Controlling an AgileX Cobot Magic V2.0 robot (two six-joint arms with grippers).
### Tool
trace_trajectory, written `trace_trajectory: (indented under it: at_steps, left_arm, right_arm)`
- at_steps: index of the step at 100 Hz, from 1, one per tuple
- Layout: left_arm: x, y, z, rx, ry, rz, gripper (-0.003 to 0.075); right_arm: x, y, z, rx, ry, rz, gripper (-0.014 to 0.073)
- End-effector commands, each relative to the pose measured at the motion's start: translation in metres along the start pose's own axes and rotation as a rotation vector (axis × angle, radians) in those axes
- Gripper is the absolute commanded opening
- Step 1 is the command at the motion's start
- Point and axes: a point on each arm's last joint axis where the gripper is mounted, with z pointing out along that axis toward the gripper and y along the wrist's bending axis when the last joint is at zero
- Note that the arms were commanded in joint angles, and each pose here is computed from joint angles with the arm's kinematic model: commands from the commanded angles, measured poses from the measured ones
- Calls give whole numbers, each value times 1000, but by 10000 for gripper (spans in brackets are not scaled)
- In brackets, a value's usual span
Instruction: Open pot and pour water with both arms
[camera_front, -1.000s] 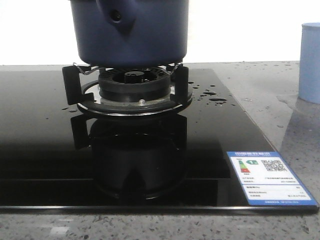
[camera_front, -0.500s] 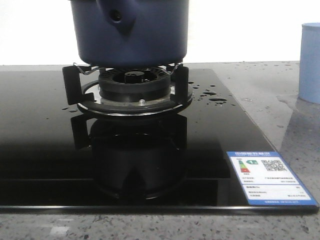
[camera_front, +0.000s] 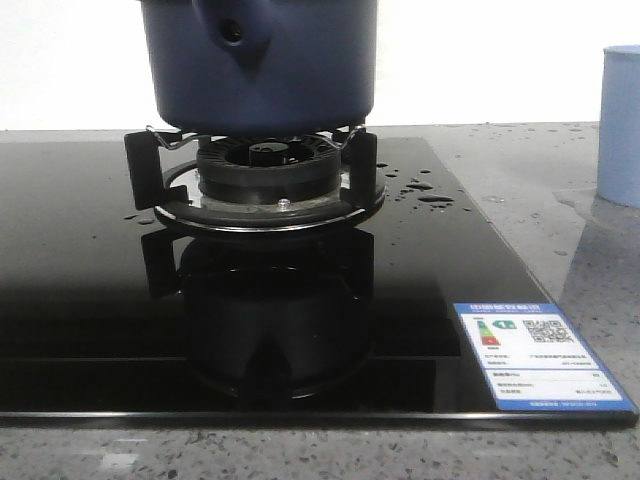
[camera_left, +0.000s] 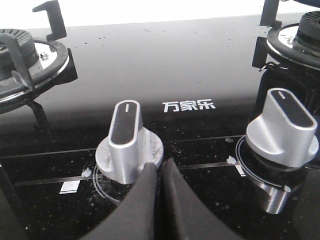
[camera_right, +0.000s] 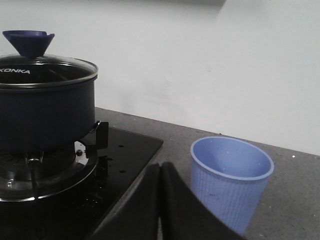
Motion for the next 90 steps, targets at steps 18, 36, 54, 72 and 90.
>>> trace_trajectory:
  at_steps: [18,36,54,72,90]
  left_arm:
    - [6,0,1,-1,-35,-19,-19]
    - [6,0,1,-1,-35,-19,-19]
    - [6,0,1,-1,-35,-19,-19]
    - [6,0,1,-1,-35,-19,-19]
    - [5,0,1,-1,-38,-19,-19]
  right_arm:
    - [-16,0,0,-5,-96,-10,-74]
    - [12,0,0,14,-18,57,-74]
    - [68,1,-14,73,62,84,-74]
    - [91,-2,-34,168,207,120,-74]
    - [104,-1,-48,219,298,139,-74]
